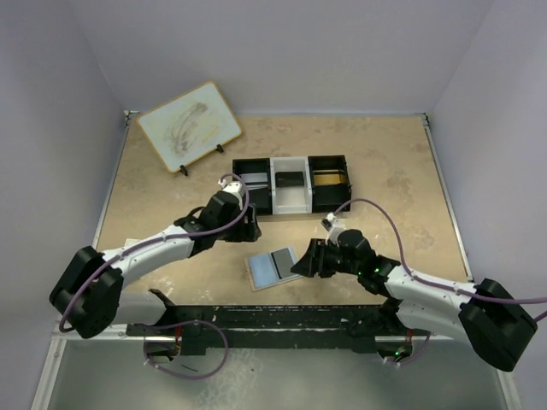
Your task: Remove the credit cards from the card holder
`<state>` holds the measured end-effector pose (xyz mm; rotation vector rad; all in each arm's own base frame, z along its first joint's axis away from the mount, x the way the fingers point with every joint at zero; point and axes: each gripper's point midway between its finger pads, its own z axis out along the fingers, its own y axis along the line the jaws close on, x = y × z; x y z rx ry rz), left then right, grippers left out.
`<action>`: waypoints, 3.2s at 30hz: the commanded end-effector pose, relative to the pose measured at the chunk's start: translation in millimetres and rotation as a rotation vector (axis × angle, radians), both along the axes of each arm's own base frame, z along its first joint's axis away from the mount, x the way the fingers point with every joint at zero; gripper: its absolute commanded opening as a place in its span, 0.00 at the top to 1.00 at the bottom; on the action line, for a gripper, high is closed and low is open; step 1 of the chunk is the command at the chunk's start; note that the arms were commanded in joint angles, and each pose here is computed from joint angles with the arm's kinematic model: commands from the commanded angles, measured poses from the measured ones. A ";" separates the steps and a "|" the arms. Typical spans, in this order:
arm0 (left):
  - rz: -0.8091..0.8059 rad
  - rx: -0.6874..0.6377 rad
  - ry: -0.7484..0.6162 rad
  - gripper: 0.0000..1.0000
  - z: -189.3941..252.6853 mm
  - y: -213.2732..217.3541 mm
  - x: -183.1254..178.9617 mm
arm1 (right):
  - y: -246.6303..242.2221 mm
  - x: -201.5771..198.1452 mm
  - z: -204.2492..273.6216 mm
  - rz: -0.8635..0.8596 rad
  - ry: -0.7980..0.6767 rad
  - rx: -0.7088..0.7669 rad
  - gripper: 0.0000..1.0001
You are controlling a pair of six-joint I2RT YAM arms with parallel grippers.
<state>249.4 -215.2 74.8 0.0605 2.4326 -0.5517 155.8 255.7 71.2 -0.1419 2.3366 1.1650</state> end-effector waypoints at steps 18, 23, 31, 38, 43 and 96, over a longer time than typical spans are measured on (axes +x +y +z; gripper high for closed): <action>-0.254 -0.007 0.135 0.38 -52.0 -43.1 -50.2 | 2.0 -5.0 -51.8 -0.081 0.231 -0.071 0.39; -0.177 -0.002 0.131 0.39 -51.3 -26.6 -57.8 | 6.2 33.0 -52.8 -0.111 0.160 -0.188 0.36; -0.062 0.001 0.141 0.40 -53.9 -0.2 -71.9 | 7.9 62.9 -52.8 -0.105 0.092 -0.308 0.36; 0.018 -0.130 0.104 0.45 -47.4 3.0 -78.1 | -3.2 38.7 -50.2 -0.070 0.096 -0.268 0.33; -0.009 -0.196 0.114 0.55 -45.2 -7.6 -83.7 | 7.4 13.8 -68.3 -0.003 0.184 -0.165 0.35; 0.213 -0.162 -0.295 0.68 17.2 -30.6 -104.4 | 42.1 11.4 -51.8 -0.020 0.223 -0.051 0.70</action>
